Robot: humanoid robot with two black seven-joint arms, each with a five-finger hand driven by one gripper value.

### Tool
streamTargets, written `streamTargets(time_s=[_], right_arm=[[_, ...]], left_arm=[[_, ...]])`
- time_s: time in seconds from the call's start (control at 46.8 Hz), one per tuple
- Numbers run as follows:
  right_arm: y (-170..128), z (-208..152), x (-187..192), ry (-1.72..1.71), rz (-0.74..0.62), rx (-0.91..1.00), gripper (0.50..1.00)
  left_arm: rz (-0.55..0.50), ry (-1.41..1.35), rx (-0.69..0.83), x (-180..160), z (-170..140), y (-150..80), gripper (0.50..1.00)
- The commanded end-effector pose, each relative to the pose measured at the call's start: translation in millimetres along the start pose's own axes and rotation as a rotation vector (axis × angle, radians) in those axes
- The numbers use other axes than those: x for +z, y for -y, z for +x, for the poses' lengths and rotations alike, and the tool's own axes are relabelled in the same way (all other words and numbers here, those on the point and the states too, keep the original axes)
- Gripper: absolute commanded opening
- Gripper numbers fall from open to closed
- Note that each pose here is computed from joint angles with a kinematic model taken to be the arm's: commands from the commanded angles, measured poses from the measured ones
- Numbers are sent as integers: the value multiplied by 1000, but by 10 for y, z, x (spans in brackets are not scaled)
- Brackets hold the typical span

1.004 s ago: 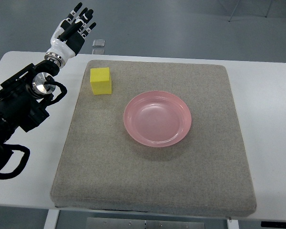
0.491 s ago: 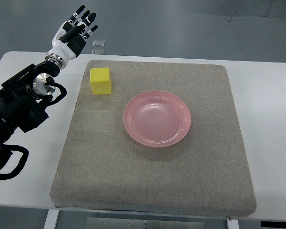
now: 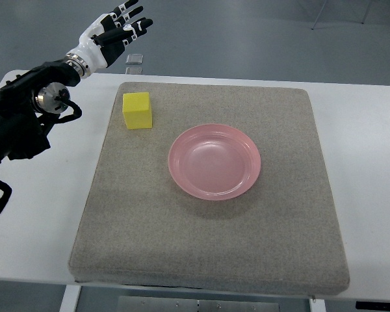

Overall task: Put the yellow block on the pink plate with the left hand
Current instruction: 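Swing the left hand over the yellow cube, fingers pointing down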

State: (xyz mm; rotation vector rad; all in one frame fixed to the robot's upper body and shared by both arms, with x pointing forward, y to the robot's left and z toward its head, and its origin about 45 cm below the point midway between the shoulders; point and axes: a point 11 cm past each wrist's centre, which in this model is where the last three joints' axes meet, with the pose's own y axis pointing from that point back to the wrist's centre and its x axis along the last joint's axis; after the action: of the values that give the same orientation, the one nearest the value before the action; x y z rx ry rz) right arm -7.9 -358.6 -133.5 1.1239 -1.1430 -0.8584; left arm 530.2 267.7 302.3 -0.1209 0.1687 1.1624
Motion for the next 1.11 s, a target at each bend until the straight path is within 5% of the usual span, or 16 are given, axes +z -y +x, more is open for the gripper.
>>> streamTargets(time_s=[0.0, 0.406, 0.683, 1.025, 1.089], right_arm=[[0, 0, 0, 0, 0, 0, 924], [0, 0, 0, 0, 0, 0, 924], [0, 0, 0, 0, 0, 0, 924], [0, 0, 0, 0, 0, 0, 924], [0, 0, 0, 0, 0, 0, 924]], left_arm=[[47, 110, -59, 83, -92, 19, 986], [326, 687, -211, -73, -122, -23, 969], [430, 994, -277, -83, -74, -51, 866], [443, 1237, -321, -143, -48, -65, 883], [443, 1256, -334, -133, -66, -60, 925]])
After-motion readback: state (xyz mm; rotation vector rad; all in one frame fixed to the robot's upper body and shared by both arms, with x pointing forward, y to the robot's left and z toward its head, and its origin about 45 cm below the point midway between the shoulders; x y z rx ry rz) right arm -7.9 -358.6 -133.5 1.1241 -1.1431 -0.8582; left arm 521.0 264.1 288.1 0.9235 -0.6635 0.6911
